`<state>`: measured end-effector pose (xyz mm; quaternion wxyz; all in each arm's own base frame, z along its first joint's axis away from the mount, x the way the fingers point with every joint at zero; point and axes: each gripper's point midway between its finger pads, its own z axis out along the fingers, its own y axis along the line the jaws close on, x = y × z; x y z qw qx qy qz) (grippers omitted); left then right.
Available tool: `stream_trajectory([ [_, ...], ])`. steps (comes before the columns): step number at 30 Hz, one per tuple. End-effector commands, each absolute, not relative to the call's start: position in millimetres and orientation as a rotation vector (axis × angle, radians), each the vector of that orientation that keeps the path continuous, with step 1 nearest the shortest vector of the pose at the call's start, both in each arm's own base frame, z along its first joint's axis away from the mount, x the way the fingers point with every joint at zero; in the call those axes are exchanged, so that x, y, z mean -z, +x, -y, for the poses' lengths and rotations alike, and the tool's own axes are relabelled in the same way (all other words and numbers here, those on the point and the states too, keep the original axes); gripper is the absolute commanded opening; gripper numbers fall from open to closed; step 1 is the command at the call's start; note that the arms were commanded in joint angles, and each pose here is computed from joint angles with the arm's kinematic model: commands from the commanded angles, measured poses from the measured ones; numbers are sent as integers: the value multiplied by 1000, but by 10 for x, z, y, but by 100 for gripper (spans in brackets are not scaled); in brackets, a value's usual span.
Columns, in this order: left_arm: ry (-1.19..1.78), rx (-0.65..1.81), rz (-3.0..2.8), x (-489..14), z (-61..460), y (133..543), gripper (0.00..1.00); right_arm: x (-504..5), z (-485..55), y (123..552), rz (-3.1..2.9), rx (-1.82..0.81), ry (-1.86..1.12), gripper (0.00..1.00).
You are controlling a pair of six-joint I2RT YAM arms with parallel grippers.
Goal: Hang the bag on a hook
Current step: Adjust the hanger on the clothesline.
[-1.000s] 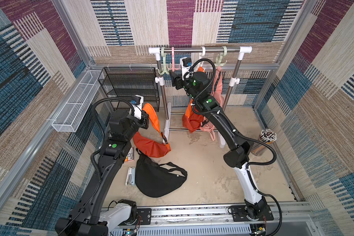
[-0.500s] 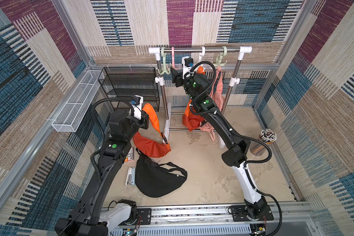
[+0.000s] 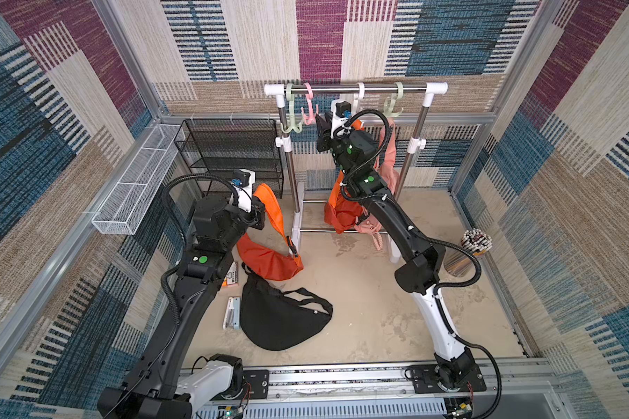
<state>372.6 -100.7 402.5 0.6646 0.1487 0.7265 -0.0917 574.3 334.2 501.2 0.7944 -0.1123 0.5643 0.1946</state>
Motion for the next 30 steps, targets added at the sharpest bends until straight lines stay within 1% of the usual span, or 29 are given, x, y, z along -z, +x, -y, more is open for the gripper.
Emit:
stream_trajectory([
  [1, 319, 218, -1593, -4141, 1009, 3746, 0, -5121, -3353, 5676, -1179, -444, -261, 33],
  [5, 320, 227, -1596, -4129, 1020, 3752, 0, -5101, -3396, 5674, -1171, -457, -279, 31],
  [7, 323, 224, -1594, -4136, 1022, 3746, 0, -5110, -3398, 5671, -1165, -460, -281, 26],
  [9, 324, 217, -1597, -4125, 1013, 3747, 0, -5102, -3419, 5669, -1160, -468, -290, 19],
  [13, 323, 214, -1596, -4128, 1010, 3744, 0, -5109, -3416, 5671, -1153, -467, -285, 10],
  [15, 323, 215, -1596, -4127, 1007, 3742, 0, -5108, -3411, 5674, -1155, -464, -282, 4],
  [17, 323, 217, -1598, -4120, 1010, 3742, 0, -5128, -3365, 5682, -1160, -451, -259, 0],
  [23, 325, 233, -1595, -4126, 1031, 3748, 0, -5162, -3079, 5758, -1203, -348, -163, 0],
  [30, 354, 300, -1578, -4207, 1140, 3737, 0, -5118, -2832, 5815, -1268, -260, -142, 0],
])
